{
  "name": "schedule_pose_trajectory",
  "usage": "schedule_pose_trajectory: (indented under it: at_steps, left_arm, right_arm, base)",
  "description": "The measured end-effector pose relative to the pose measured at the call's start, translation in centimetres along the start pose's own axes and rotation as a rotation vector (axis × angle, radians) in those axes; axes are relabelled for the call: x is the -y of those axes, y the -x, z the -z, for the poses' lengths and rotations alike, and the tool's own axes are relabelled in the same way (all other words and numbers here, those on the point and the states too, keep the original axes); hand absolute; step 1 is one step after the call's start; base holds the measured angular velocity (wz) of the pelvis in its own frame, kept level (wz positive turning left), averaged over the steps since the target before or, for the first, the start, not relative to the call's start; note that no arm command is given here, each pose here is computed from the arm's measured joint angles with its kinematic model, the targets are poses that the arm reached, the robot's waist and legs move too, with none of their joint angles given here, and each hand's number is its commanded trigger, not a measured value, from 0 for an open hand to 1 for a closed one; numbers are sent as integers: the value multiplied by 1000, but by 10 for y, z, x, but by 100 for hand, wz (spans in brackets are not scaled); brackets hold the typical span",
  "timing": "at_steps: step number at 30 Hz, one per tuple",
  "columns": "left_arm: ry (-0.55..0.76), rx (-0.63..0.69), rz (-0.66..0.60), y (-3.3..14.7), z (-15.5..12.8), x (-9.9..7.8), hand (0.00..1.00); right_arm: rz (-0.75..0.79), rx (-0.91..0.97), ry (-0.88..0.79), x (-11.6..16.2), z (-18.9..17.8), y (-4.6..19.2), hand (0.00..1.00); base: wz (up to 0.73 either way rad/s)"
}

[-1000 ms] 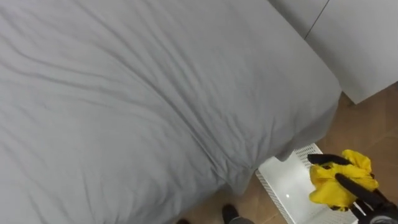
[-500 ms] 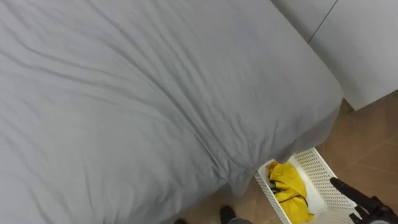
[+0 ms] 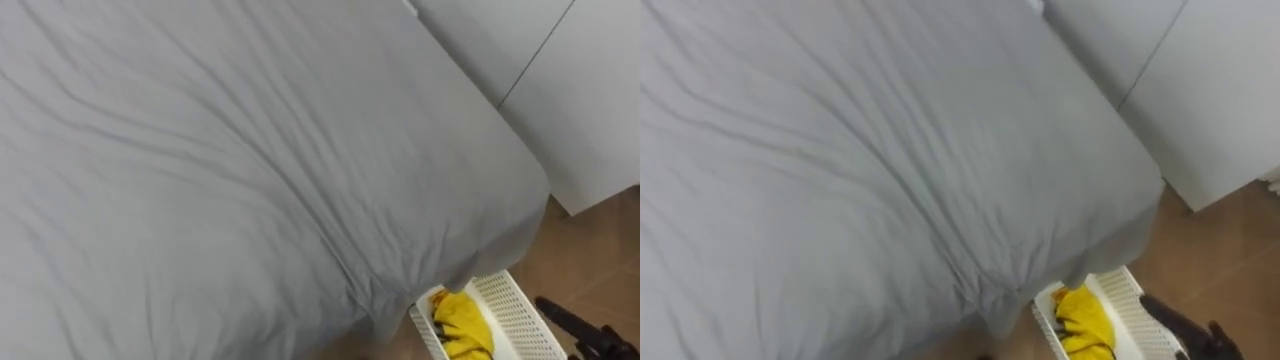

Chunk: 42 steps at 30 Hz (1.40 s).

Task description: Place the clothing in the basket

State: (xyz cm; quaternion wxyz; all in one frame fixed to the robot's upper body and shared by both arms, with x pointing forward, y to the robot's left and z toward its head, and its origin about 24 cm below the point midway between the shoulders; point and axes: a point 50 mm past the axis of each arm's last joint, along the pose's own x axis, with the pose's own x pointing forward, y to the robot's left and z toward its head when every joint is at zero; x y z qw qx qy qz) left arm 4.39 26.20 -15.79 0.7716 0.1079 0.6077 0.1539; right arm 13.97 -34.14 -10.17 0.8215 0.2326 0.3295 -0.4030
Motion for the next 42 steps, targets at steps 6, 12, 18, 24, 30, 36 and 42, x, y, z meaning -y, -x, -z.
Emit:
schedule_pose_trajectory:
  at_steps: [6, 12, 18, 24, 30, 36, 42]
  left_arm:
    - [-36, 17, -36, 2, 1, 4, 0]
    - [-33, 52, -43, 5, -4, 29, 0]
    - [-23, 62, -80, 7, -7, 37, 0]
    - [-23, 67, -102, 8, -6, 37, 0]
    - [15, 67, -93, 9, -5, 42, 0]
    - [-3, 63, -83, 8, -2, 38, 0]
    - [-23, 59, -86, 8, 2, 37, 0]
  right_arm:
    - [-168, 1, 55, -39, 30, 11, 0]
    - [-303, -112, 166, -74, 78, 27, 0]
    - [-268, -203, 254, -65, 106, 31, 0]
    - [-217, -252, 356, -47, 119, 32, 0]
    - [-177, -262, 407, -31, 122, 33, 0]
    - [-156, -255, 440, -20, 119, 32, 0]
    - [-132, -258, 422, -13, 119, 32, 0]
  base:
    - [34]
    - [30]
    - [28]
    - [18]
    - [16]
    - [0]
    - [0]
